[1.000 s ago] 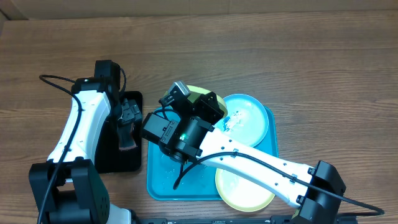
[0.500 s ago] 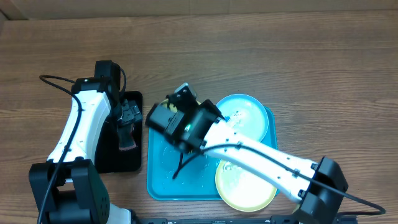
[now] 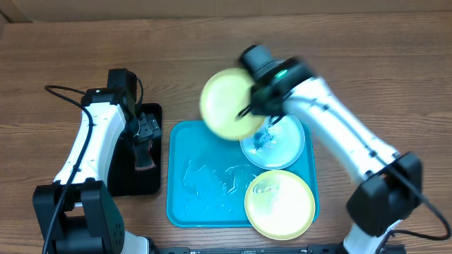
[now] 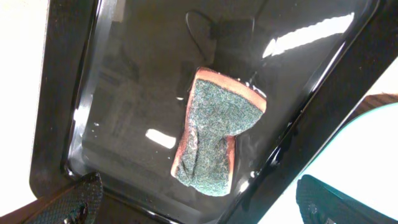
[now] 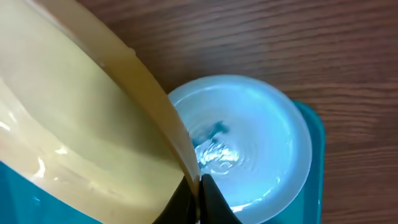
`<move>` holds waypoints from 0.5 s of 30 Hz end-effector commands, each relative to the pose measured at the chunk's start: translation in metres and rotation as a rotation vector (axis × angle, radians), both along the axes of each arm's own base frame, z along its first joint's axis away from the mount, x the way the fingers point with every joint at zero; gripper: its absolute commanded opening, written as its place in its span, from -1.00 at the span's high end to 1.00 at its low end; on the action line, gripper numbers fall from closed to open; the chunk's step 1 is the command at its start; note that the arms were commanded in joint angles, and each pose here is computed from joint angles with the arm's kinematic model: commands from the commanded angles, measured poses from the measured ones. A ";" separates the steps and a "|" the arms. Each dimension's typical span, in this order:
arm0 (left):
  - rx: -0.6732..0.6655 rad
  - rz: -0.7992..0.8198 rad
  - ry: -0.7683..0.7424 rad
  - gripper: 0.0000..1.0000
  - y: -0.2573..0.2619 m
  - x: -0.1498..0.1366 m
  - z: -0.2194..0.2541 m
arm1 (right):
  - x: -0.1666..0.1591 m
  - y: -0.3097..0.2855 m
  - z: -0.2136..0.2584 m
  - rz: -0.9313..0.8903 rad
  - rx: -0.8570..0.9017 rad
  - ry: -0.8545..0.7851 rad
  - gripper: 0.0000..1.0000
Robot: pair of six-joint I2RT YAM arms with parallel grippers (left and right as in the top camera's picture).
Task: Clean dirty plates on tray and stack at the side
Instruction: 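Carry the yellow plate right and set it on the table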
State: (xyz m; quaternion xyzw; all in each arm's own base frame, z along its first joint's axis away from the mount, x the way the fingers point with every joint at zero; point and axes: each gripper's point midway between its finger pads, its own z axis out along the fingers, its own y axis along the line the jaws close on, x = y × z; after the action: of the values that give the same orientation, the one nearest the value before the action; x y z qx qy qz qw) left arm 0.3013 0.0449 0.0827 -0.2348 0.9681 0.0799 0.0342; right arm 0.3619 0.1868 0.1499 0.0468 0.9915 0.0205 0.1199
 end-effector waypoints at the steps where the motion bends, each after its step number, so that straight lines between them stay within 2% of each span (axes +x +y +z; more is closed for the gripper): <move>1: 0.014 0.006 -0.019 -1.00 0.002 0.006 0.006 | 0.024 -0.023 0.020 -0.129 0.232 0.027 0.92; 7: 0.014 0.006 -0.018 -1.00 0.002 0.005 0.006 | 0.057 -0.131 0.025 -0.378 0.355 0.008 0.92; 15: 0.014 0.006 -0.018 -1.00 0.002 0.006 0.006 | 0.049 -0.274 0.024 -0.644 0.343 -0.047 0.92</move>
State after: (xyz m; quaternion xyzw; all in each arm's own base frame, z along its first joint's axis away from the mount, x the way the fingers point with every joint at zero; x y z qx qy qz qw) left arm 0.3010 0.0449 0.0828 -0.2346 0.9682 0.0798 0.0338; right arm 0.4083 -0.0662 0.1556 0.3726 0.9121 0.1347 0.1056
